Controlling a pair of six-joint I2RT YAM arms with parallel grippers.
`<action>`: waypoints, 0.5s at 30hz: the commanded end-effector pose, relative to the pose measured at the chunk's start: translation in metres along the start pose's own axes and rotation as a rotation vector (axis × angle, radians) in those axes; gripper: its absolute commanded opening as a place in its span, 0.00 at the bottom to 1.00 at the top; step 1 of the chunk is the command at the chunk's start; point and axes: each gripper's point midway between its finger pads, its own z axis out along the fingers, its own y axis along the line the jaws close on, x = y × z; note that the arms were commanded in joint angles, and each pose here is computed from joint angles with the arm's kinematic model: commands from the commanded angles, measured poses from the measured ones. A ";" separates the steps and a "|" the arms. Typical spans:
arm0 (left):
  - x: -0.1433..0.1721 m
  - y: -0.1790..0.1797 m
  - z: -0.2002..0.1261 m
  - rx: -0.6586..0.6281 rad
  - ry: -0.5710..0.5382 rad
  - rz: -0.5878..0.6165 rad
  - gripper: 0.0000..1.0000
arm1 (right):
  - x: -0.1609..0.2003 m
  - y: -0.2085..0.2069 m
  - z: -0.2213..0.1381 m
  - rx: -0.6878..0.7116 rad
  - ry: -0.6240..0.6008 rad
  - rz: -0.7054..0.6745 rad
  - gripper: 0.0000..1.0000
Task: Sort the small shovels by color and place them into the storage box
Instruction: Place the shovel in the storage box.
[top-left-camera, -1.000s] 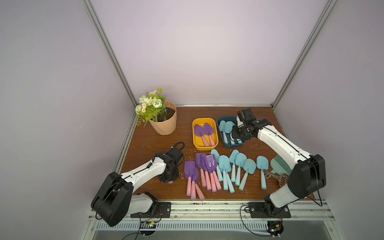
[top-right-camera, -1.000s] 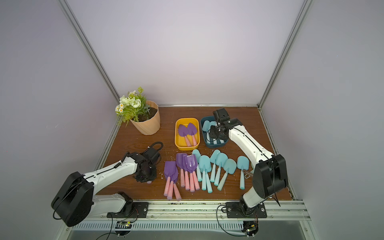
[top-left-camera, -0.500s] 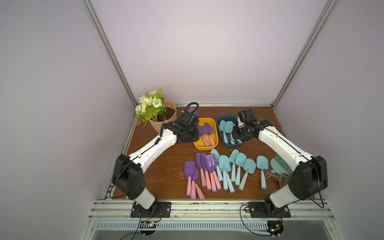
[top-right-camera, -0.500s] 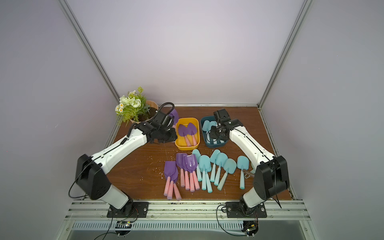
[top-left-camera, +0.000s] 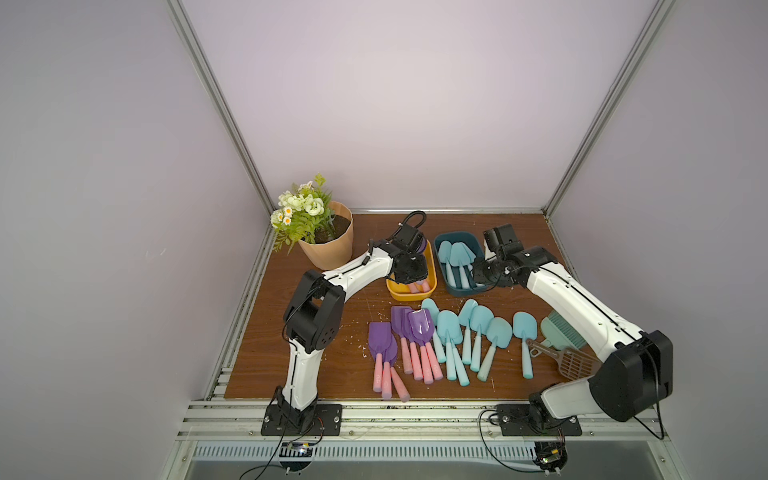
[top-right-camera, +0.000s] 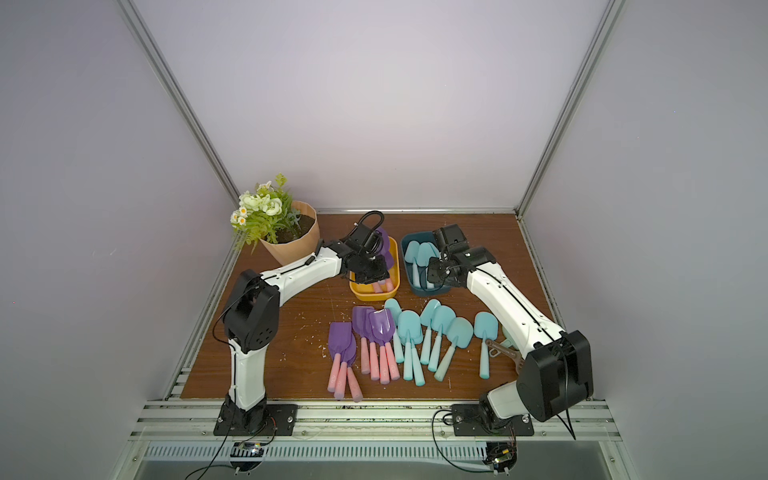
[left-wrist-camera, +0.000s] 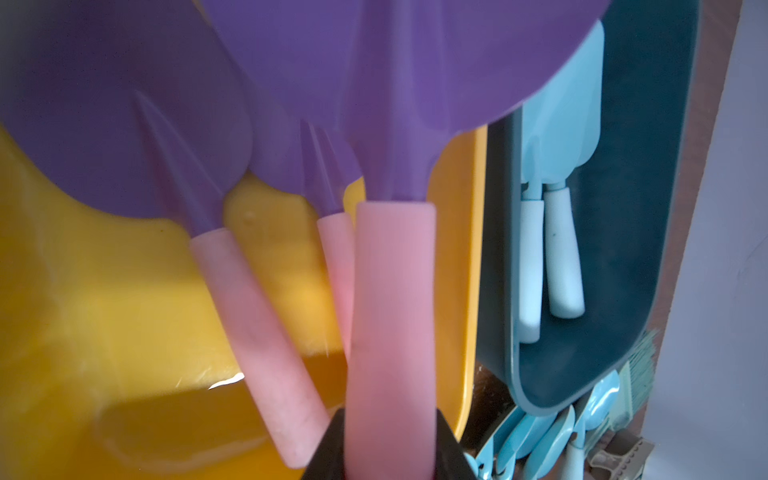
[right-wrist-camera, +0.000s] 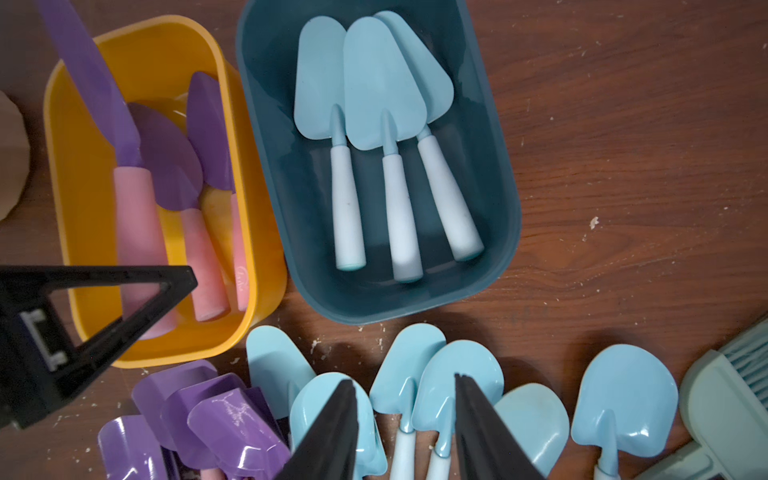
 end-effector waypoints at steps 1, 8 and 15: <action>-0.005 -0.007 0.001 0.030 -0.022 -0.047 0.01 | -0.004 -0.009 -0.011 0.022 -0.036 0.008 0.43; 0.006 0.019 0.024 -0.037 0.010 -0.063 0.03 | 0.000 -0.010 -0.014 0.011 -0.041 0.016 0.43; 0.016 0.035 0.035 -0.078 0.042 -0.071 0.15 | -0.002 -0.012 -0.021 0.009 -0.059 0.015 0.43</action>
